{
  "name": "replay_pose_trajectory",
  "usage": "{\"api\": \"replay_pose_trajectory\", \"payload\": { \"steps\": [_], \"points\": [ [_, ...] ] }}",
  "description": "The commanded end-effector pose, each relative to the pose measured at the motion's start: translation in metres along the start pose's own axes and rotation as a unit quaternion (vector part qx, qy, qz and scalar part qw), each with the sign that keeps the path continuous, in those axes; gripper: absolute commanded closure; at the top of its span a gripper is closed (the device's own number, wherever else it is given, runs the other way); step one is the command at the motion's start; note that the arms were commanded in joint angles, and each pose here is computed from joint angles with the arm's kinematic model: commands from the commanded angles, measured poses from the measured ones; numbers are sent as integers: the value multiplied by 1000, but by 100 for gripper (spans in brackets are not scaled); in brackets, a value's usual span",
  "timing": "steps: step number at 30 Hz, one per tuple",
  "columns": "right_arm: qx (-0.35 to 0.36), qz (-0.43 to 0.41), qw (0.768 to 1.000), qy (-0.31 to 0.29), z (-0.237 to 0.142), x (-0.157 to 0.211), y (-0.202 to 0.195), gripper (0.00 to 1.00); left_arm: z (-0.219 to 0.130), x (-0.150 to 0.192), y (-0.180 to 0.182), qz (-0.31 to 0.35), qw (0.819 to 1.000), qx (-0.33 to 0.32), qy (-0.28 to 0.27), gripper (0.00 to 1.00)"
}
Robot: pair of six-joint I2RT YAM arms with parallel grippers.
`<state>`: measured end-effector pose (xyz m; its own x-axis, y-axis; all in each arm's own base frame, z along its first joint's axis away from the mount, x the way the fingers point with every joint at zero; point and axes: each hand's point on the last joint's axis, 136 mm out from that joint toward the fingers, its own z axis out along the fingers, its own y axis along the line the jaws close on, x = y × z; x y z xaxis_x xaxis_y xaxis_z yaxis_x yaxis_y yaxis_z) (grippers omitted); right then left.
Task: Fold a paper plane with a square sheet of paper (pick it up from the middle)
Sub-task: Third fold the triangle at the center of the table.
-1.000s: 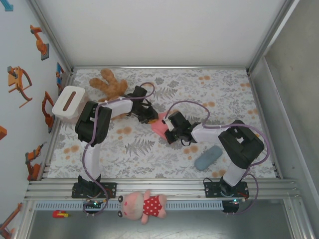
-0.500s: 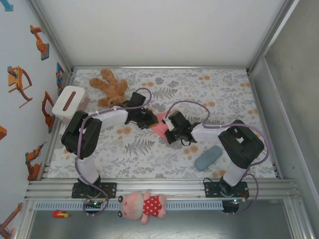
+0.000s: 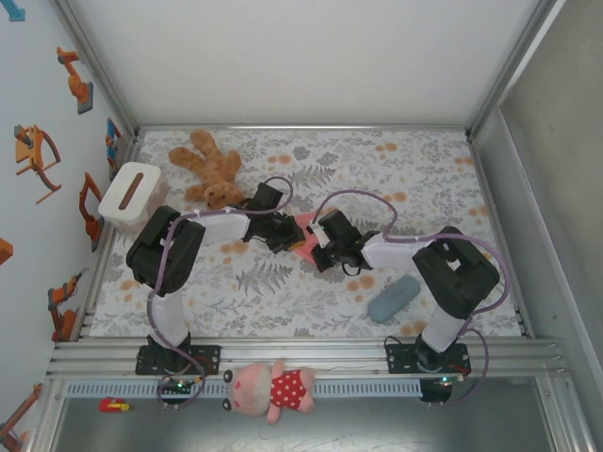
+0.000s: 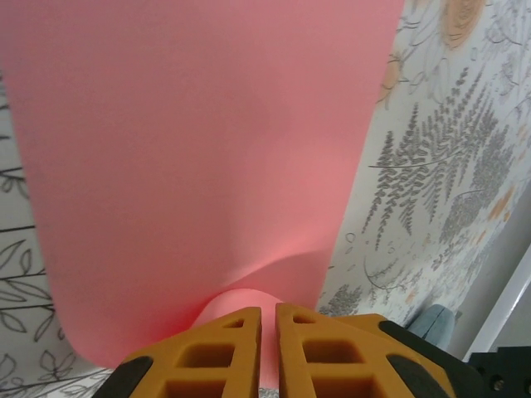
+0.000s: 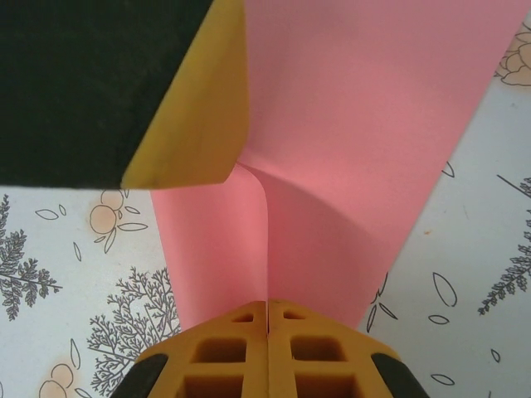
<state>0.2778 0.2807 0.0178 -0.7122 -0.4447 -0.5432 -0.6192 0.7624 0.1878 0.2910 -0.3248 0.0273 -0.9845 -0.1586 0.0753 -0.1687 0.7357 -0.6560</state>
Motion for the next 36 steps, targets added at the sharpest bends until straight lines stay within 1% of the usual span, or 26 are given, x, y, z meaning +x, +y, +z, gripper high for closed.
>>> {"api": "replay_pose_trajectory", "payload": {
  "steps": [1, 11, 18, 22, 26, 33, 36],
  "points": [
    [9, 12, 1000, 17, 5, 7, -6, 100, 6, 9, 9, -12, 1000, -6, 16, 88],
    [11, 14, 1000, 20, 6, 8, -7, 100, 10, 10, 15, -13, 1000, -16, 22, 88],
    [11, 14, 1000, 19, 5, 7, -7, 100, 6, 6, 8, -1, 1000, -17, 18, 88],
    [11, 16, 1000, 17, 5, 6, -7, 100, -6, -4, 1, 9, 1000, -15, 1, 87],
    [11, 19, 1000, 15, 5, 5, -7, 100, -15, -21, 2, 14, 1000, -20, -19, 84],
    [11, 21, 1000, 13, 4, 4, -7, 100, -10, -49, 15, 11, 999, -43, -29, 84],
    [12, 22, 1000, 12, 4, 3, -7, 100, -6, -54, 18, 15, 998, -57, -22, 84]
  ]
}}
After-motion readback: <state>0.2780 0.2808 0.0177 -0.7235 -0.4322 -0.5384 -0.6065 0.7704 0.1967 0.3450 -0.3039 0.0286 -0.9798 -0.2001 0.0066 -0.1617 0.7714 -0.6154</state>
